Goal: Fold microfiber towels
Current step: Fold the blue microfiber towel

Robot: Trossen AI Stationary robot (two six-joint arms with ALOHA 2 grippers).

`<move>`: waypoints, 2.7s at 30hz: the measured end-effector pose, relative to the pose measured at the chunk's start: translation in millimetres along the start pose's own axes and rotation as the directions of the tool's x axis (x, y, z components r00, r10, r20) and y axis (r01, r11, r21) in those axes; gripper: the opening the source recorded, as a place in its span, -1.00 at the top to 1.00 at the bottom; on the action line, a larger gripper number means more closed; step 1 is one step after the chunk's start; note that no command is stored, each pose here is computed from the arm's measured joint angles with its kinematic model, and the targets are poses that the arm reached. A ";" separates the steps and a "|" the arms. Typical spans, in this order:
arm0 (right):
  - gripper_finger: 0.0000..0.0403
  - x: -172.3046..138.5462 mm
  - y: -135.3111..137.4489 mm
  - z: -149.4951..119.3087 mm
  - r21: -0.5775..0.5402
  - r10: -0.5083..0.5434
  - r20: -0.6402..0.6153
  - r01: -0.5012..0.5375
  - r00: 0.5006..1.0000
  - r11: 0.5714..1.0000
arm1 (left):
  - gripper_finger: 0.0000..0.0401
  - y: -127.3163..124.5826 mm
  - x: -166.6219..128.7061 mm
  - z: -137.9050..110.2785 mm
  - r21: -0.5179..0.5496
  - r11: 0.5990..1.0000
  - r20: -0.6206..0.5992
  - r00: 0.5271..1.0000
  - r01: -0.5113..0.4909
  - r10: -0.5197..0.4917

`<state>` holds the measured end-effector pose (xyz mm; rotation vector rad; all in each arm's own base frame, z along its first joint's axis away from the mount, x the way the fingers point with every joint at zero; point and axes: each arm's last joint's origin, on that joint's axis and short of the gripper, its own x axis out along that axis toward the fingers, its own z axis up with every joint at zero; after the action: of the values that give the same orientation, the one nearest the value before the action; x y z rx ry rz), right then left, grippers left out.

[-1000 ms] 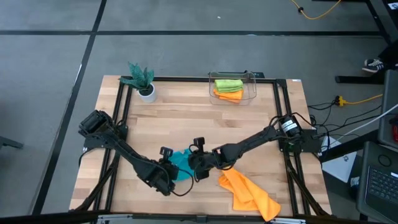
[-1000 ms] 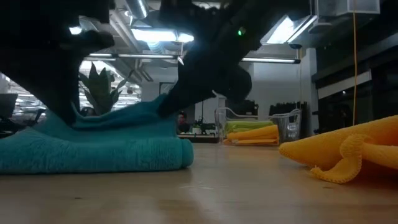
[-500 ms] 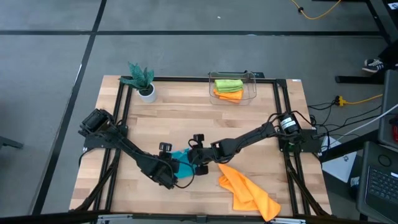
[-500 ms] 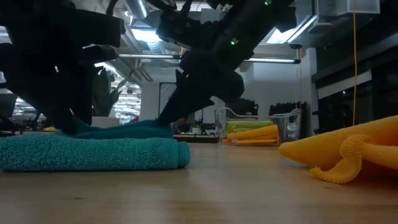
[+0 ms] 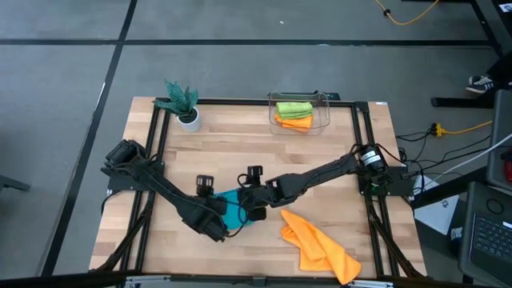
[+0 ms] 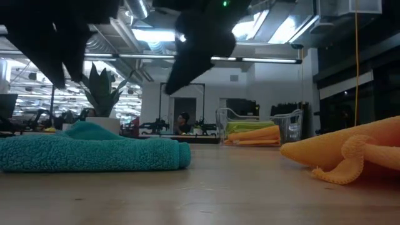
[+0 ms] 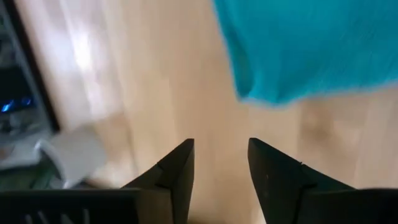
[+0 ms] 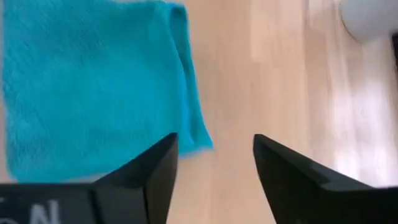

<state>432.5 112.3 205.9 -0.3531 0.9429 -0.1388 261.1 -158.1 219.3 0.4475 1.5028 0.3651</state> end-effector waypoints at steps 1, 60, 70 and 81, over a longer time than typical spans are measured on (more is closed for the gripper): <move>-0.05 -5.1 -2.6 1.4 -0.003 0.000 -0.037 0.000 0.999 1.000 | 0.28 2.4 -3.9 -3.2 0.007 1.000 -0.036 0.999 -0.007 0.008; 0.14 10.4 71.5 -78.7 -0.019 0.361 0.397 -0.386 0.844 0.922 | 0.22 -51.3 38.5 -44.2 -0.017 0.726 0.734 0.502 0.688 -0.458; 0.14 16.4 72.4 -79.0 0.025 0.342 0.408 -0.384 0.847 0.923 | 0.12 -64.9 49.2 -46.1 -0.004 0.755 0.697 0.544 0.655 -0.468; 0.14 16.0 70.5 -72.8 0.015 0.269 0.477 -0.313 0.837 0.950 | 0.13 -67.8 53.8 -45.3 -0.014 0.761 0.688 0.559 0.648 -0.463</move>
<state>380.2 156.7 129.6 -0.1395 0.4926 0.1807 215.2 -187.5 138.3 -0.1559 0.8025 -0.1173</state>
